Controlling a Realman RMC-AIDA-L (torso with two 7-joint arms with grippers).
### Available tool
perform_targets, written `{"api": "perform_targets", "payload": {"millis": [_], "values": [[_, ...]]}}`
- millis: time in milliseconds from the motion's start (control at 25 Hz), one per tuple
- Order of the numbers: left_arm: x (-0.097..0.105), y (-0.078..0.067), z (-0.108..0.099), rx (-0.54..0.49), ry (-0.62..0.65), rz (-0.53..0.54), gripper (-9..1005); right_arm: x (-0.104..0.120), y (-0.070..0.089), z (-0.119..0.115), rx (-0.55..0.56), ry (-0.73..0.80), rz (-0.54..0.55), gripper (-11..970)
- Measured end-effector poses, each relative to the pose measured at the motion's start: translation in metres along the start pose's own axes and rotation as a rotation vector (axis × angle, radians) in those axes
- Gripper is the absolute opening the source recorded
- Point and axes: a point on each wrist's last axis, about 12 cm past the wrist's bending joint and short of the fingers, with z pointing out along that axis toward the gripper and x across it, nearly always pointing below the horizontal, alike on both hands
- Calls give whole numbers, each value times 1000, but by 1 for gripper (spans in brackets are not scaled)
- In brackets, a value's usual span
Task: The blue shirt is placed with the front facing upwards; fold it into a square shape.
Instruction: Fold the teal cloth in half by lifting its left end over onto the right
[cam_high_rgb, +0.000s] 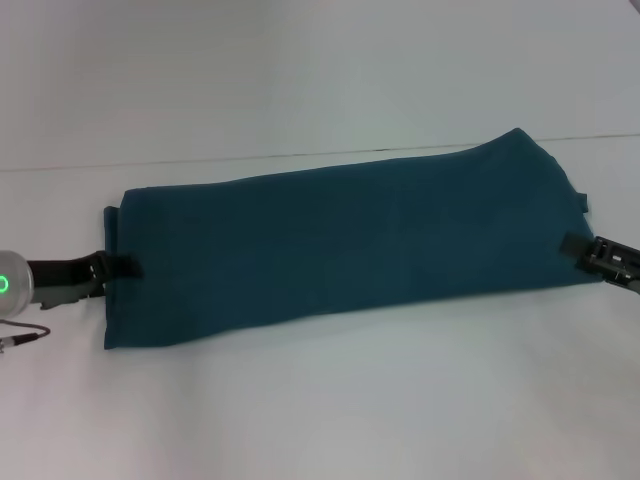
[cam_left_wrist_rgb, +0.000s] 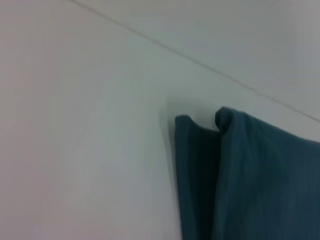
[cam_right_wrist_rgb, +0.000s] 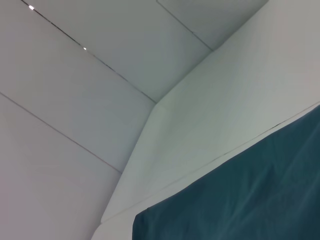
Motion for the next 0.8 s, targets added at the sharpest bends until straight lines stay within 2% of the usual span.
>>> {"api": "perform_targets", "payload": {"millis": [320,800], "values": [[3,-4,2,13,24,7,510,1,0,-1,-1,-3,3,883],[-2,-55,12,121,114,85,482,3,-1,-3,3,-3,4,882]]}}
